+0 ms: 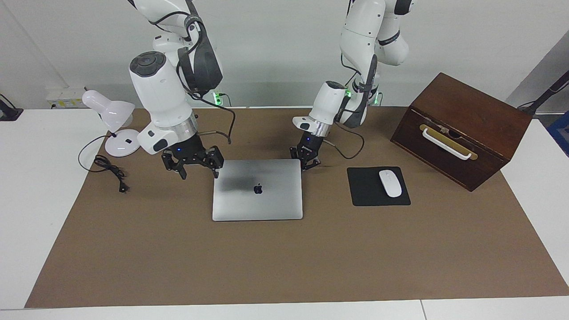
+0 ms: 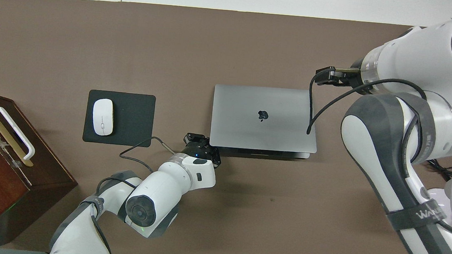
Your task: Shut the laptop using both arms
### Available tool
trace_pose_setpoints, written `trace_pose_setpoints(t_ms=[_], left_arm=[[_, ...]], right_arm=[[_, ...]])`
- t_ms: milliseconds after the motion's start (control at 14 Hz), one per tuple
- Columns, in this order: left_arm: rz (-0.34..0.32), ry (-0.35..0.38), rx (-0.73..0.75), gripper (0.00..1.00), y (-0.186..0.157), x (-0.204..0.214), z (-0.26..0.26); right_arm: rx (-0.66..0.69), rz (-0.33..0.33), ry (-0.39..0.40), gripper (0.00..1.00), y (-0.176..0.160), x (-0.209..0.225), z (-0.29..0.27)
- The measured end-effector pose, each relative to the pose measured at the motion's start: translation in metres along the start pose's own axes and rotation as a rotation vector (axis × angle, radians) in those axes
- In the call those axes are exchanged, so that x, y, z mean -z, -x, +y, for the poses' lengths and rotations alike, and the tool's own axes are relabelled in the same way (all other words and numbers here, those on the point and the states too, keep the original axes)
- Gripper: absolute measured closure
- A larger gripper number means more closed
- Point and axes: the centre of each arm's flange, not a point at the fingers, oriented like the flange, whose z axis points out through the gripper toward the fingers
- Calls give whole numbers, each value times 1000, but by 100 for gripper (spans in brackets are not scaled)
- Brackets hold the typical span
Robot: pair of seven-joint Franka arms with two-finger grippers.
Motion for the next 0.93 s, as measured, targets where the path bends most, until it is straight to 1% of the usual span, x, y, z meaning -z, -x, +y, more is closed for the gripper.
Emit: trace_pose_setpoints(t_ms=[143,215,286,430,716,931], left_arm=[[-8,-5,13,99,1,1,-4],[-24,-6,19,99,1,3,-8],[-74,-6,28,99,5,2,-13],[-123,-12,46,99,7,7,-24],[-236,-16,86,99,6,26,-49],[-271,-13,98,99,-3,47,-57]], right_arm=[[5,-13,14,0,4,8,2],[10,-18,28,0,7,13,3],[20,-21,48,0,9,18,5],[56,-27,83,0,14,29,11],[86,-32,101,0,18,57,42],[102,-19,109,0,21,80,67]])
